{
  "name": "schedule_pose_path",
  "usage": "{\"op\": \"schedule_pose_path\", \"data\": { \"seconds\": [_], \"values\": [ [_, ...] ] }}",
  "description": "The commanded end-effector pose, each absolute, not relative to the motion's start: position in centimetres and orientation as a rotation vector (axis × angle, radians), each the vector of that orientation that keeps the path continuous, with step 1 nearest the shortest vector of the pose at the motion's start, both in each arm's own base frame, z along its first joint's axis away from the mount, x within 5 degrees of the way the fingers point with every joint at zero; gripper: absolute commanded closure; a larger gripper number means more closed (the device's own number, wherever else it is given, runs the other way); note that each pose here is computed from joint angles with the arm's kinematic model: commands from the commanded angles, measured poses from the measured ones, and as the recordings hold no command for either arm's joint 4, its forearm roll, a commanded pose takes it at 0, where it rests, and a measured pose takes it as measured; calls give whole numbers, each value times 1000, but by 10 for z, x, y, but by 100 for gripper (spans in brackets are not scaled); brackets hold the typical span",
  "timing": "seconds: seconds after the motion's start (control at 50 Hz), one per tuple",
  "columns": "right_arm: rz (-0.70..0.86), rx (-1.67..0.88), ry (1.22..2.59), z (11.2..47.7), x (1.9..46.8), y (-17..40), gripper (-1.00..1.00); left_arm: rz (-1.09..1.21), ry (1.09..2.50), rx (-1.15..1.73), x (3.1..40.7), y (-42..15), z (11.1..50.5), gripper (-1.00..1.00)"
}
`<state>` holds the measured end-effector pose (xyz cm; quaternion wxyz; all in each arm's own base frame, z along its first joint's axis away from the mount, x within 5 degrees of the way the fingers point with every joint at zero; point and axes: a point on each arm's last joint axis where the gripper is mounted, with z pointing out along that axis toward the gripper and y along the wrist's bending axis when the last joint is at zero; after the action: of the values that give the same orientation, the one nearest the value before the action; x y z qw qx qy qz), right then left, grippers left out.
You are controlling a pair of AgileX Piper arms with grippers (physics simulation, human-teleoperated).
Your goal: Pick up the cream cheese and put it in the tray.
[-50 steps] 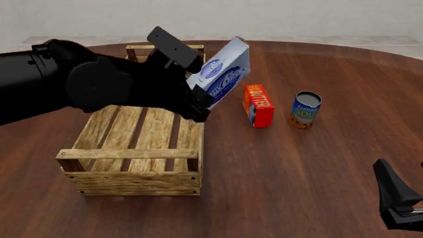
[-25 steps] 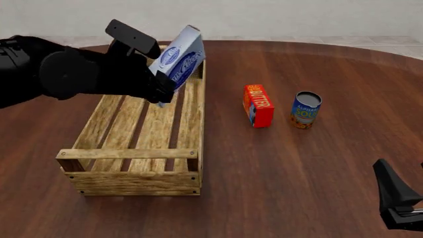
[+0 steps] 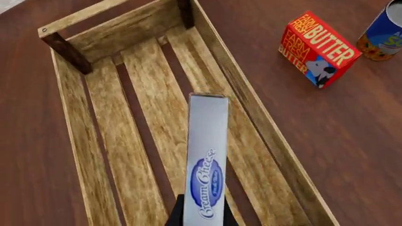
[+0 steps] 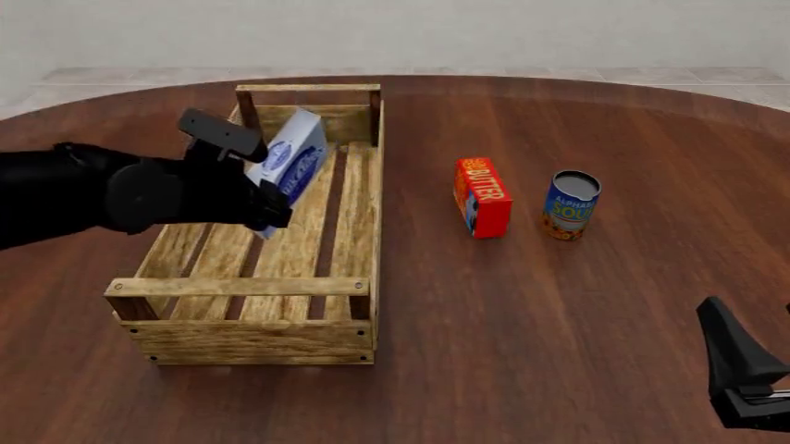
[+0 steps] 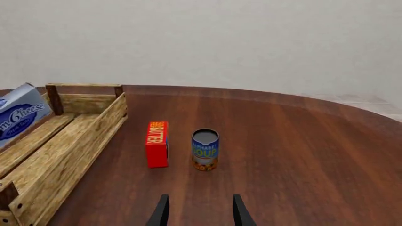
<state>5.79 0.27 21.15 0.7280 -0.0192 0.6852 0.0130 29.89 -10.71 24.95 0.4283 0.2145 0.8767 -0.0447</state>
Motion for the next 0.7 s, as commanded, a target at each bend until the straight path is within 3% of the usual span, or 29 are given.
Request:
{"op": "schedule_pose_path", "data": {
  "seconds": [0.02,0.26,0.7],
  "values": [
    [27,-44,1511,211,58,3,-100,-71,2225,526,307,-95,222,100],
    [31,-44,1516,212,59,3,-100,-27,2281,565,326,-90,188,100],
    [31,-45,1517,211,59,3,-100,-30,2333,552,350,-95,167,100]
  ]
}}
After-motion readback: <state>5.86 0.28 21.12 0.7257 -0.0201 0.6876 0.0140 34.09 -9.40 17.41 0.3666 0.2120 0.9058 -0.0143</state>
